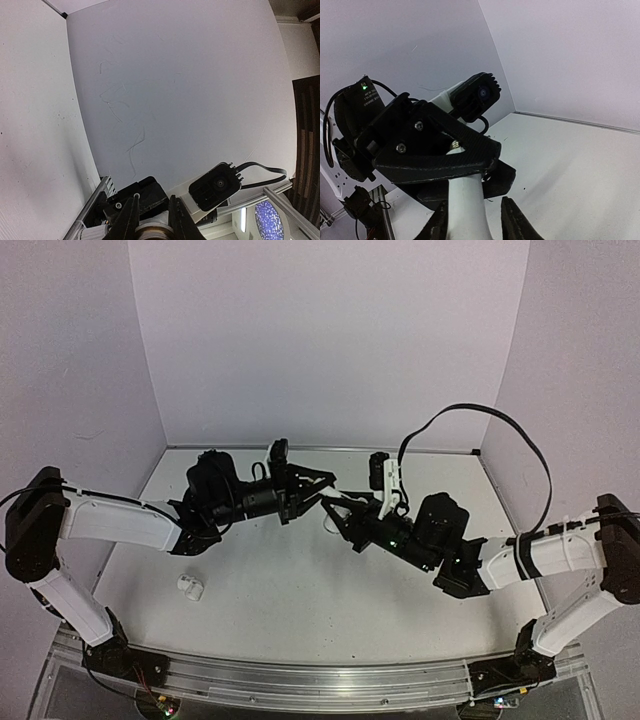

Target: Install the water faucets

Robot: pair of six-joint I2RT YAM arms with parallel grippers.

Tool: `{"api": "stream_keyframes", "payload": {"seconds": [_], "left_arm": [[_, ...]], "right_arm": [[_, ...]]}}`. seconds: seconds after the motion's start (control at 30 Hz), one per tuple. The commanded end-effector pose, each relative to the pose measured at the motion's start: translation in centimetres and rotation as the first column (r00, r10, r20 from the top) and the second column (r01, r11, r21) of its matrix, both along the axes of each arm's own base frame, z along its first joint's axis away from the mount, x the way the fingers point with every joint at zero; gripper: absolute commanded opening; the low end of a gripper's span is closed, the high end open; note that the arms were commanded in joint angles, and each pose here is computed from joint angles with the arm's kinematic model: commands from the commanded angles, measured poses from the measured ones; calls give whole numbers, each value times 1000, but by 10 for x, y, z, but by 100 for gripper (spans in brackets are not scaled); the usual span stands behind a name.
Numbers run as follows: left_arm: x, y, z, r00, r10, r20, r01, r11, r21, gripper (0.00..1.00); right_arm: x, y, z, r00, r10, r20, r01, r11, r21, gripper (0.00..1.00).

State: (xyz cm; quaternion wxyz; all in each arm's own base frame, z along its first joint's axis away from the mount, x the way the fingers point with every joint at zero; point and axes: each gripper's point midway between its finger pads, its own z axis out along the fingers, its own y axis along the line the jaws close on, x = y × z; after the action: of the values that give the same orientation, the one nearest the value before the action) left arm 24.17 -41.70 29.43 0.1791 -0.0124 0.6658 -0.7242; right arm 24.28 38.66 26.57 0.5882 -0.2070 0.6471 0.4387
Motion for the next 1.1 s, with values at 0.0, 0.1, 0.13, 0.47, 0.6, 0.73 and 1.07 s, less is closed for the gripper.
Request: {"api": "stream_keyframes", "payload": {"seconds": [0.0,0.1,0.13,0.47,0.6,0.73,1.07], "left_arm": [[-12,2,27,998,-37,60,42,996,-84,0],[-12,2,24,997,-35,66,40,996,-77,1],[-12,3,22,997,-31,66,35,997,-73,4],[13,48,-35,995,91,51,-94,994,60,64],[23,85,-87,985,174,-9,-166,957,239,66],[25,127,-128,959,282,34,-256,805,535,66],[-15,275,-190,760,645,82,-304,241,922,66]], "right_arm": [[-3,4,26,999,10,52,-13,998,64,16],[-4,1,27,998,5,56,-9,998,63,0],[-4,0,26,998,4,57,-8,998,62,0],[3,-27,-13,994,-105,-13,104,991,-78,0],[6,-41,-49,984,-166,-64,149,965,-215,0],[1,-56,-81,974,-201,-106,159,936,-315,0],[4,-68,-87,965,-247,-91,199,911,-363,0]]}}
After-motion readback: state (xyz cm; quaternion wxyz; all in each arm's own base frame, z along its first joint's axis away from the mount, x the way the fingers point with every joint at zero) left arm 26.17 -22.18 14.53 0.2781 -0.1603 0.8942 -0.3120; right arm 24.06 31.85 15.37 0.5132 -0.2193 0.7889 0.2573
